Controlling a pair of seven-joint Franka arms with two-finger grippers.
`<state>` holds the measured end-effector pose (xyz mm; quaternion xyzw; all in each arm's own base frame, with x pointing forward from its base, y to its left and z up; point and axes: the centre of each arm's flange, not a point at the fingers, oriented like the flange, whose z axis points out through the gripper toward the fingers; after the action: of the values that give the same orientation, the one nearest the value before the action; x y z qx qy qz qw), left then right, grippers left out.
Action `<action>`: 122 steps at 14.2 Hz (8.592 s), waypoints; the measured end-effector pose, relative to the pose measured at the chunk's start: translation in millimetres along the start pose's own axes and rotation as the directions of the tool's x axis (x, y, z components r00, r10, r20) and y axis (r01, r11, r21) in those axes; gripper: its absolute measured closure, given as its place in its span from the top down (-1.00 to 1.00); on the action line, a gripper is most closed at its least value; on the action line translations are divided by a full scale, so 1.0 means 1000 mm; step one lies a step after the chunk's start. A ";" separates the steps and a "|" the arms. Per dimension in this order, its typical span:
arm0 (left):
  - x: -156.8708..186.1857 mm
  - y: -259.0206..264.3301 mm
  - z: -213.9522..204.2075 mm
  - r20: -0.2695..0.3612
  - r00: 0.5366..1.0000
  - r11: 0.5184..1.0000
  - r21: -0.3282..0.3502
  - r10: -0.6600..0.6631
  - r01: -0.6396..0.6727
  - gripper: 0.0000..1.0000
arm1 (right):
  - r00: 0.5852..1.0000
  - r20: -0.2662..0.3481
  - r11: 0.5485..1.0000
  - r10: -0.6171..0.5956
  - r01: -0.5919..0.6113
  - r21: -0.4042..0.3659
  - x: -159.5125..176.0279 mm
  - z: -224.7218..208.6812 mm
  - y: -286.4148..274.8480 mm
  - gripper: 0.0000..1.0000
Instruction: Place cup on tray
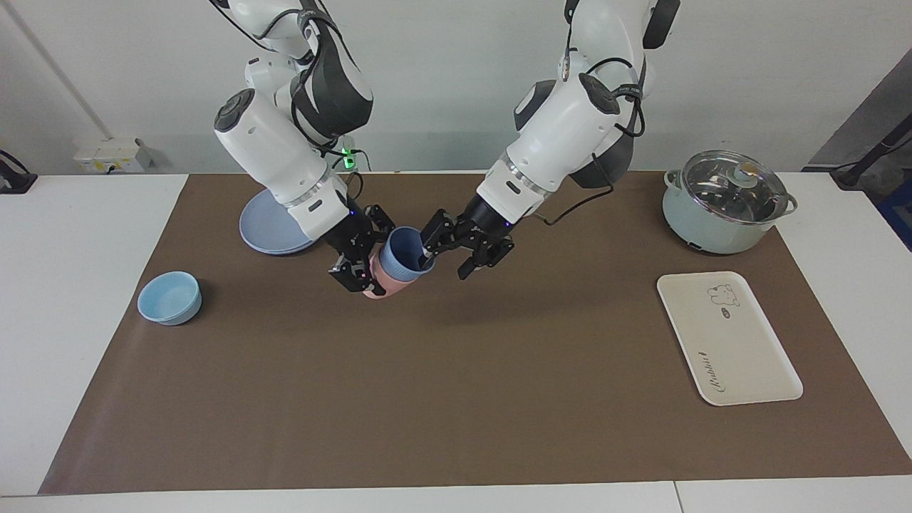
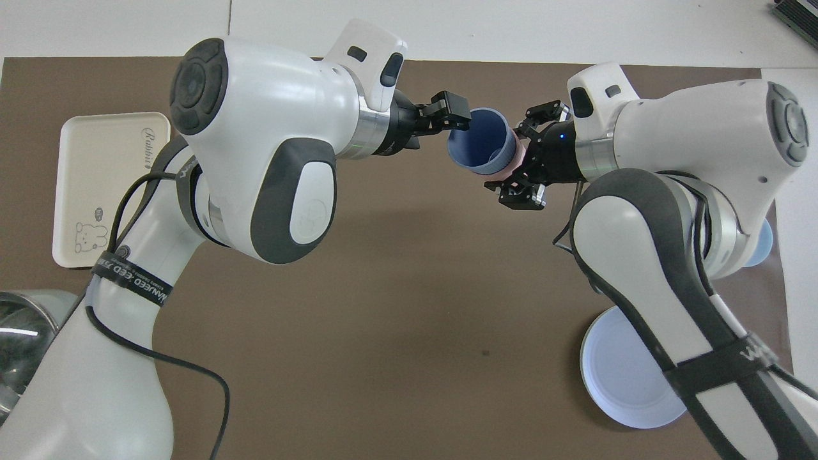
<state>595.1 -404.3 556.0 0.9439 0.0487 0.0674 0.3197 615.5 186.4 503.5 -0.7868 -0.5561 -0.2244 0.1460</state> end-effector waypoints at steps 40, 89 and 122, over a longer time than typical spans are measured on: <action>0.145 -0.524 -0.226 -0.096 0.995 0.859 0.505 -0.040 0.083 -0.89 | 0.824 -0.526 0.969 0.212 -0.248 0.003 -0.265 0.018 0.123 0.64; 0.011 -0.250 -0.297 0.216 0.969 0.771 0.593 0.124 -0.230 1.00 | 0.749 0.193 0.765 0.635 -0.573 -0.293 -0.138 -0.144 0.022 1.00; 0.009 -0.257 -0.298 0.230 0.968 0.775 0.593 0.099 -0.220 1.00 | 0.166 0.197 0.245 0.966 -0.826 -0.508 -0.116 -0.236 -0.016 1.00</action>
<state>544.2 -21.9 633.9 0.9990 -0.0425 -0.0133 -0.0079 522.7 -14.8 645.7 -0.9982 0.0493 0.0326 -0.0057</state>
